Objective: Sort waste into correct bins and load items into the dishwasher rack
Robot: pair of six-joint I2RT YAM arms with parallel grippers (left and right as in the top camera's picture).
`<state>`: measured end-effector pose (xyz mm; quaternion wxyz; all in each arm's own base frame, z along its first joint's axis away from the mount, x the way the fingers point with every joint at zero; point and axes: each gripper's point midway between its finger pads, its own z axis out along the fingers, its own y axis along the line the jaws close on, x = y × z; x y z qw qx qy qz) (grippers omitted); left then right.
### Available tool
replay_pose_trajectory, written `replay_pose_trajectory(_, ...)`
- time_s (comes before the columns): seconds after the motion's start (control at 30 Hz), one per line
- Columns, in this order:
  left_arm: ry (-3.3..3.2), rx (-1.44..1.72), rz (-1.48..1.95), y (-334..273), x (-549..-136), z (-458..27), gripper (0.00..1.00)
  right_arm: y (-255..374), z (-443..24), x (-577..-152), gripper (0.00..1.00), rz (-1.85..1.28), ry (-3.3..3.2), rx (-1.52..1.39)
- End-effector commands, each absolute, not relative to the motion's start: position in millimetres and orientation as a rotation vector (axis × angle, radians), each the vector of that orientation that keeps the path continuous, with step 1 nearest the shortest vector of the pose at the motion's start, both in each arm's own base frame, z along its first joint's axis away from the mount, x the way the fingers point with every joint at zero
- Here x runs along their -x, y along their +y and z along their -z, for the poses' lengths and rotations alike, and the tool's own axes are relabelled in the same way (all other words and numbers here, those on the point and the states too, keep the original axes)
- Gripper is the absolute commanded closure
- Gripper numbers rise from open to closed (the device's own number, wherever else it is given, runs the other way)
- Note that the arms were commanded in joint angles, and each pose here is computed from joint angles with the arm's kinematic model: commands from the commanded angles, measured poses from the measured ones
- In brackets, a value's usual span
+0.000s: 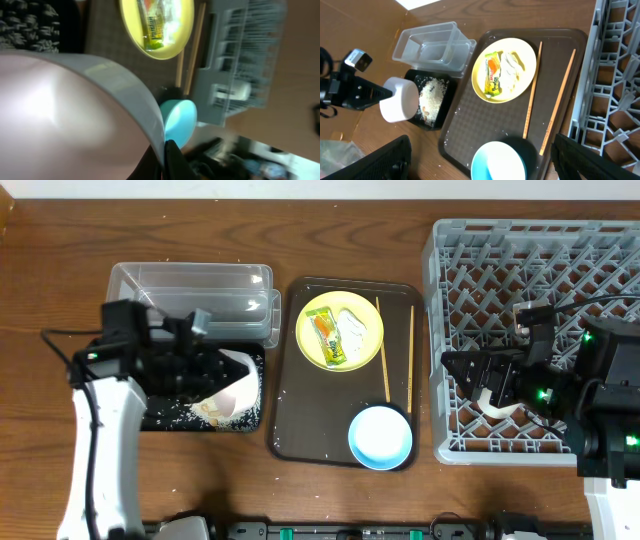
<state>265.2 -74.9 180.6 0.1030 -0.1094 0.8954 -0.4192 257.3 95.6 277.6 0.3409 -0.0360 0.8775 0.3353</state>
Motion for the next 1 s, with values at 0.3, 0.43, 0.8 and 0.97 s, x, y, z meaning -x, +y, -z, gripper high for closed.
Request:
replay_pose_trajectory(0.3, 2.085, 0.386, 1.865, -50, -298, -204, 0.94, 98, -280, -256, 0.13, -0.881, 2.284, 0.098)
replay_pose_trajectory(0.43, 2.091, 0.382, 1.854, -49, -299, -201, 0.94, 98, -280, -256, 0.13, -0.881, 2.284, 0.098)
replay_pose_trajectory(0.8, 2.271, 0.388, 1.718, -48, -292, -175, 0.94, 98, -280, -256, 0.13, -0.881, 2.284, 0.098)
replay_pose_trajectory(0.97, 2.497, 0.305, 1.628, -72, -272, -157, 0.94, 96, -281, -258, 0.12, -0.862, 2.278, 0.095)
